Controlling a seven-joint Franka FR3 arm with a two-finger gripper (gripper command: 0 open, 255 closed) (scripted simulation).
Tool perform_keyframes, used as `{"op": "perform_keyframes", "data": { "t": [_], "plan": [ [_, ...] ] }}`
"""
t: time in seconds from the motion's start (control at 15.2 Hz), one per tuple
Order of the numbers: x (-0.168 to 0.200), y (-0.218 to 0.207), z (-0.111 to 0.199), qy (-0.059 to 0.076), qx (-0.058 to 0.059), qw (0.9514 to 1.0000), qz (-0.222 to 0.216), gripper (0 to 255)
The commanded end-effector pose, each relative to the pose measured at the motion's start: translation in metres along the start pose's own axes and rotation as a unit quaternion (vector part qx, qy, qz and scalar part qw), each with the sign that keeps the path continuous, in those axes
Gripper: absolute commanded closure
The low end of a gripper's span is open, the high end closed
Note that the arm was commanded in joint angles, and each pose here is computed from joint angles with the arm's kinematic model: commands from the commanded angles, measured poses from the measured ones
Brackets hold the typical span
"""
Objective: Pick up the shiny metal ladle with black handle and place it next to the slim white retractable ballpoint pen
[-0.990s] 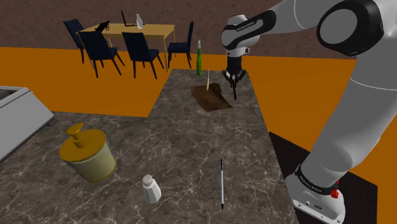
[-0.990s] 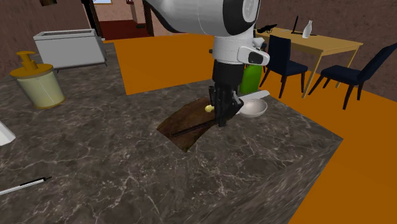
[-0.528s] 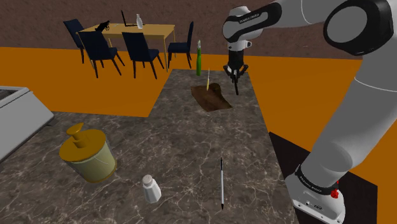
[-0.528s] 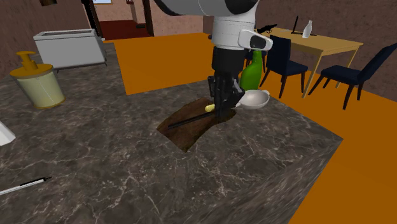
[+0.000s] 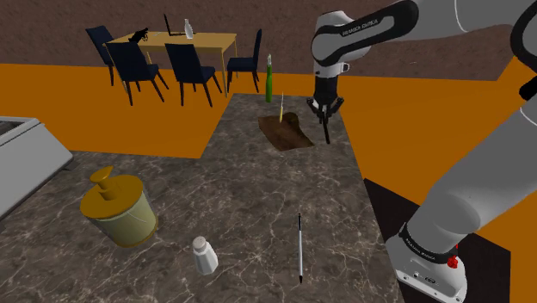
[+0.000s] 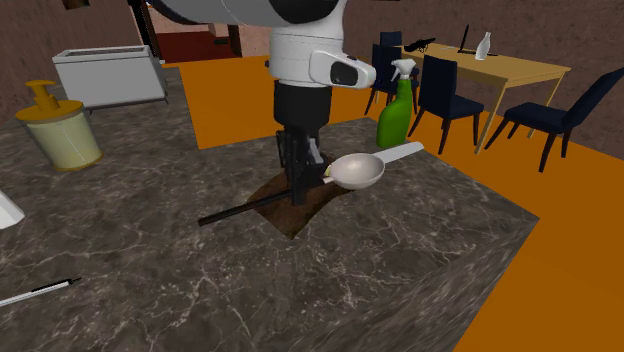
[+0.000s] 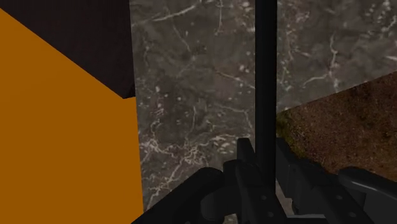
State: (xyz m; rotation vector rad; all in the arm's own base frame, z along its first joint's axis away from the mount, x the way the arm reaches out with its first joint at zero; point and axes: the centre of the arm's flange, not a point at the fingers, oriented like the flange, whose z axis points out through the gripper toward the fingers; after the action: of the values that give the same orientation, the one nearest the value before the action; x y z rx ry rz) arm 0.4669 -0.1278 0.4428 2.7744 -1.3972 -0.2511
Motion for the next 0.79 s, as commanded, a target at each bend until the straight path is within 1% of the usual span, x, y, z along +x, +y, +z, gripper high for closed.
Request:
{"op": "perform_keyframes", "data": {
  "t": [0.0, 0.73],
  "plan": [
    [-0.027, 0.004, 0.004, 0.000, 0.000, 1.0000, 0.000, 255],
    [-0.169, 0.025, 0.025, 0.000, 0.000, 1.0000, 0.000, 255]
  ]
}}
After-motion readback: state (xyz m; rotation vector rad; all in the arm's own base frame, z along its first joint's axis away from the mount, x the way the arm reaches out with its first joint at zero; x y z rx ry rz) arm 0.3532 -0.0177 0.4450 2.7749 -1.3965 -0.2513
